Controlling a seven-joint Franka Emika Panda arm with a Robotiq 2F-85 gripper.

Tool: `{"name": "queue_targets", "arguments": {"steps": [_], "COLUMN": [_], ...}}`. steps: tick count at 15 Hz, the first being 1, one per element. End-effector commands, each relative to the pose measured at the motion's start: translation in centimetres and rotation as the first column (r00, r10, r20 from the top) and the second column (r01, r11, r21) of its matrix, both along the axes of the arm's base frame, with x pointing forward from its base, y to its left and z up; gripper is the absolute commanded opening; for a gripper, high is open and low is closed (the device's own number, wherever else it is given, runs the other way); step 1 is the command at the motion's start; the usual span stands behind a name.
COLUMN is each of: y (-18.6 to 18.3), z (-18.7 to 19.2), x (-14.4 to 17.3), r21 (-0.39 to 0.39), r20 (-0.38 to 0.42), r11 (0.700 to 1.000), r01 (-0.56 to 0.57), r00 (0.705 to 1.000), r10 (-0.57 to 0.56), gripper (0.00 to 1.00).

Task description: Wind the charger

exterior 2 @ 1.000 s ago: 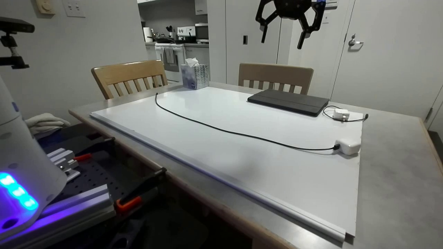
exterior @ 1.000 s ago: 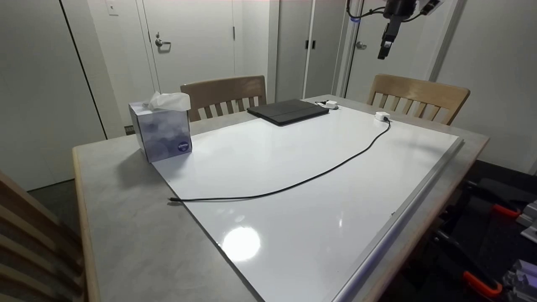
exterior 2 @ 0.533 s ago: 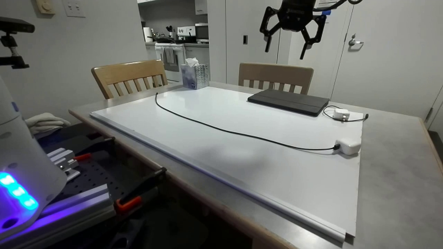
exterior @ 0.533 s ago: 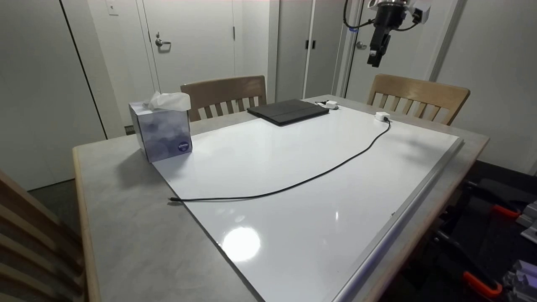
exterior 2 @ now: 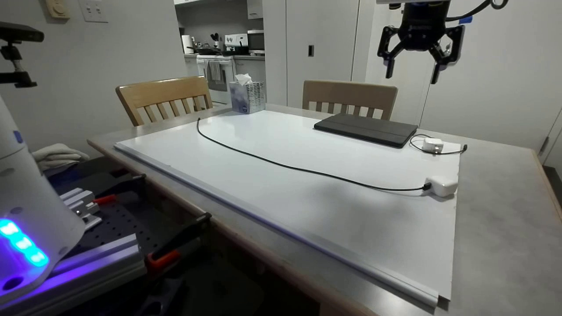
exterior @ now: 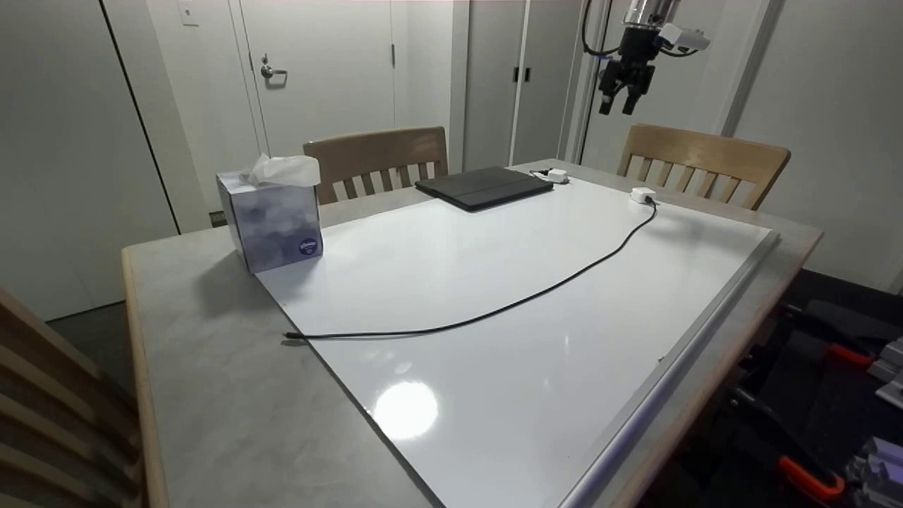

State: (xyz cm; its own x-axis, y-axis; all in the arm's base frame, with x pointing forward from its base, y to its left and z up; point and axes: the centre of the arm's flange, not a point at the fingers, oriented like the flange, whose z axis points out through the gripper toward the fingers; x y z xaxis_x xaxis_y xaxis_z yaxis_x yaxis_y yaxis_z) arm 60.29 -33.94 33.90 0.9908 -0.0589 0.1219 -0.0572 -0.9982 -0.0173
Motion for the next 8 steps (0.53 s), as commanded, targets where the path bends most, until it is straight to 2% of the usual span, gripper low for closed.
{"name": "queue_targets", "arguments": {"steps": [1,3,5,6,8], "y": [-4.4,-6.4,-8.3,-6.0,-6.7], "z": [-0.9,-1.7,-2.9,-2.3,-2.9], "x": [2.6,2.4,1.8,0.5,0.3], "r21": [-0.069,-0.086,-0.064,-0.076,-0.074], "r20": [-0.018,-0.035,-0.074,-0.037,-0.043], "r11": [0.985,0.967,0.955,0.964,0.962], "r01": [0.156,0.24,0.288,0.254,0.264], "r00": [0.987,0.969,0.953,0.966,0.963], "r10": [-0.158,-0.244,-0.292,-0.257,-0.268], "gripper": [1.0,1.0,1.0,1.0,1.0]}}
